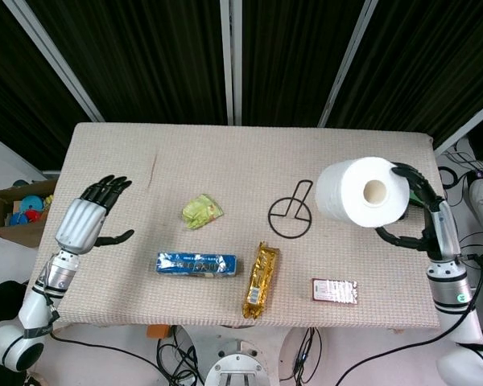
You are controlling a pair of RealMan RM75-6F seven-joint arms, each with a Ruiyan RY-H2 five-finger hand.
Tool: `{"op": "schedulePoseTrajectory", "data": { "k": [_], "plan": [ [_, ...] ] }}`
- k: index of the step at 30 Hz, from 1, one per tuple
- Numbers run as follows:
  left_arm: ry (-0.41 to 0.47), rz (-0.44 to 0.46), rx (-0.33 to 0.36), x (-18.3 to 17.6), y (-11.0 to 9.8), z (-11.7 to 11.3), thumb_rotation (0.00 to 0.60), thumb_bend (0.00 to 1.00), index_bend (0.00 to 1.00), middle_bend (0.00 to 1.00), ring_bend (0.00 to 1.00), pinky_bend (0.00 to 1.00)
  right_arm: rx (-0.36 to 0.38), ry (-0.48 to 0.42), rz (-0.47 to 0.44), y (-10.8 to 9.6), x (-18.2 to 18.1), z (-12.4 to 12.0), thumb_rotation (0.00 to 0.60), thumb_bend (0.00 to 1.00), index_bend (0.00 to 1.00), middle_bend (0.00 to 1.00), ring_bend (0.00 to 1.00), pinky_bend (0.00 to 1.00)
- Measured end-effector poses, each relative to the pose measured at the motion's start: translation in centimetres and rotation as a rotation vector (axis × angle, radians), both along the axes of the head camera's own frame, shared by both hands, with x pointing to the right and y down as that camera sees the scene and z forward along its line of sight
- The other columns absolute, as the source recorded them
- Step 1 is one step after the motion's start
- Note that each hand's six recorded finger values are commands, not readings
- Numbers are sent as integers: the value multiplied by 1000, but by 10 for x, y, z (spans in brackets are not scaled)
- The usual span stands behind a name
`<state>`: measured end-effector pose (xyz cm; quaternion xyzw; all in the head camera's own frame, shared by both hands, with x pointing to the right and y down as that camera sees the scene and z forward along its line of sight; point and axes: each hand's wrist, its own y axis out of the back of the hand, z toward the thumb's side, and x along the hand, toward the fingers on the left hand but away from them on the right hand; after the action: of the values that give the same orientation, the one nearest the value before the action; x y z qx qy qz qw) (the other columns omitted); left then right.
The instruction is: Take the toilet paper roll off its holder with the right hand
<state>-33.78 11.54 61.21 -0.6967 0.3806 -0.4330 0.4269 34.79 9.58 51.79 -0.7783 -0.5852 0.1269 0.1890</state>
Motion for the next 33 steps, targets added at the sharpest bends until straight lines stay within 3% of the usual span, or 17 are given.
{"op": "schedulePoseTrajectory", "data": {
  "k": [6,11,16,21,24,26,28,30,33],
  "plan": [
    [3,8,-18,3,3,9,485,168,106,111,96,221,-106,164,14,25,47,30,600,326,331,348,335,398],
    [1,22,-36,9,4,17,485,168,106,111,96,222,-245,257,3,45,73,70,600,329,331,348,335,398],
    [0,25,-30,10,4,17,485,167,106,111,96,221,-388,292,-31,63,73,115,600,331,331,345,335,396],
    [-5,15,-24,5,4,15,484,168,106,111,96,221,-442,284,-75,69,58,142,600,331,322,321,334,373],
    [-1,10,-23,3,4,14,485,168,106,111,96,221,-461,261,-86,70,53,153,600,302,257,271,274,312],
    [-5,10,-21,1,5,14,484,168,106,111,96,221,-479,247,-97,71,51,159,600,250,172,207,183,245],
    [-9,9,-20,0,5,14,484,168,106,111,96,221,-498,263,-119,73,51,165,600,161,36,78,45,133],
    [-10,6,-19,-1,5,14,484,168,106,111,96,221,-521,280,-137,75,51,169,600,99,0,10,0,48],
    [-12,3,-19,-3,6,13,483,168,106,111,96,221,-537,298,-149,75,55,168,600,44,0,0,0,0]
  ]
}}
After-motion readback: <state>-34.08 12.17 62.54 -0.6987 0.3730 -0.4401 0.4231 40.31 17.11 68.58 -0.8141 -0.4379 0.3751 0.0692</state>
